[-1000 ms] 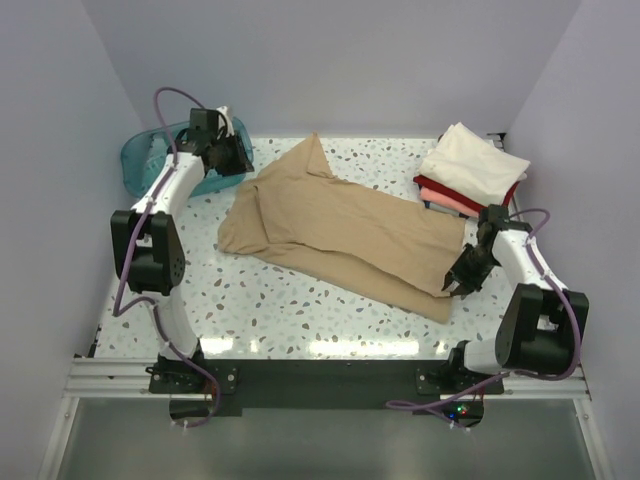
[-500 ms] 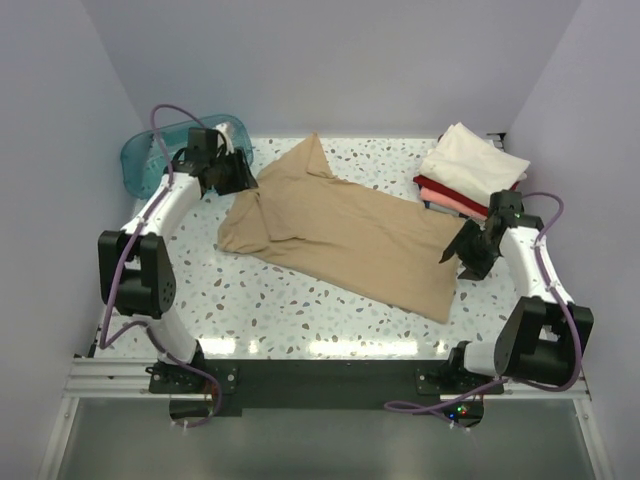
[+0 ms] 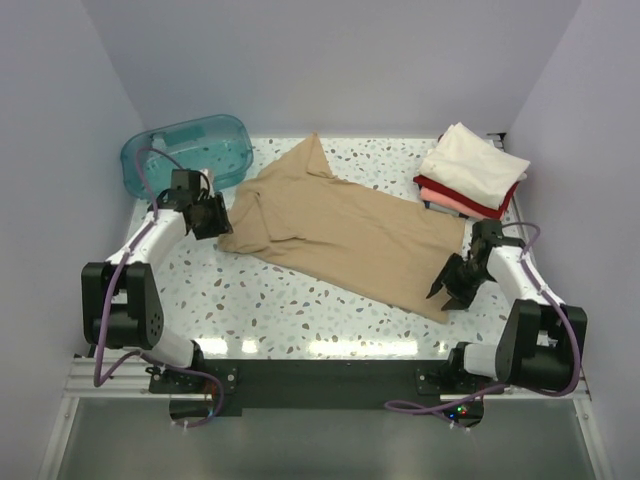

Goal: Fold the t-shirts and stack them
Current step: Fold the tshirt

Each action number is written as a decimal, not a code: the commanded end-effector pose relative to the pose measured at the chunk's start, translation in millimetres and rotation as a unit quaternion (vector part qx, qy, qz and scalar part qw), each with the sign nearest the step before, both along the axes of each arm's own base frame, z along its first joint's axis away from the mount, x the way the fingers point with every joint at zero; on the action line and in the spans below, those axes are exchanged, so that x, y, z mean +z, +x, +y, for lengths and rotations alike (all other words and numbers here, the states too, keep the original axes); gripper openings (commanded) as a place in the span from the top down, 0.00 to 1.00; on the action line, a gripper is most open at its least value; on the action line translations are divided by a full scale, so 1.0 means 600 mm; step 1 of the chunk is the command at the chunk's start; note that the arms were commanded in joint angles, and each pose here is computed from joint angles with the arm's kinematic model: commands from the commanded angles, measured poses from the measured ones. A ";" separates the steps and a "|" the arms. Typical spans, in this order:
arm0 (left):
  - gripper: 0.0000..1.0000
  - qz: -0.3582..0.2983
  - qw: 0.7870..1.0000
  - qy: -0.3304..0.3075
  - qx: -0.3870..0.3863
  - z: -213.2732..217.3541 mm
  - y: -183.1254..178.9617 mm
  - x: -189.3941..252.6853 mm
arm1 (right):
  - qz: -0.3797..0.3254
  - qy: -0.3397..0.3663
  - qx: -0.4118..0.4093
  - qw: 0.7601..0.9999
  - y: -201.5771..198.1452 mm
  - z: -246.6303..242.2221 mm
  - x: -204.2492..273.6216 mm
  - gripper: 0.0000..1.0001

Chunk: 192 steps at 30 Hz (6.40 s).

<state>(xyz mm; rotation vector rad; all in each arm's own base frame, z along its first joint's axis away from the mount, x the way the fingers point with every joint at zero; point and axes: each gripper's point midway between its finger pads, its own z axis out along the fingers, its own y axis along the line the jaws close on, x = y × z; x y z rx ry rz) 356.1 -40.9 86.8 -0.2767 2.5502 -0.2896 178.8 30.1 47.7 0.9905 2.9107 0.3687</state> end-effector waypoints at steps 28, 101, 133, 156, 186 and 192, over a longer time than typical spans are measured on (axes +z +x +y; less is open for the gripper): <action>0.67 0.007 0.999 -0.026 0.031 0.030 -0.006 -0.082 | 0.046 -0.060 0.054 0.996 0.016 0.002 -0.045 0.46; 0.57 0.015 0.999 0.041 0.019 0.075 -0.019 -0.070 | 0.114 -0.136 0.083 0.981 0.010 -0.048 -0.075 0.45; 1.00 0.031 0.990 0.135 -0.026 0.107 -0.051 -0.020 | 0.143 -0.168 0.088 0.971 0.008 -0.070 -0.091 0.45; 0.50 0.151 0.963 0.223 0.005 0.112 -0.105 -0.017 | 0.127 -0.181 0.096 0.971 0.022 -0.078 -0.075 0.44; 0.50 0.062 0.993 -0.100 -0.011 -0.084 -0.104 -0.100 | 0.070 -0.112 0.141 0.981 0.057 0.012 -0.070 0.45; 0.51 0.083 0.994 -0.056 0.039 -0.033 -0.151 -0.118 | 0.124 -0.110 0.132 0.977 0.004 0.011 -0.083 0.45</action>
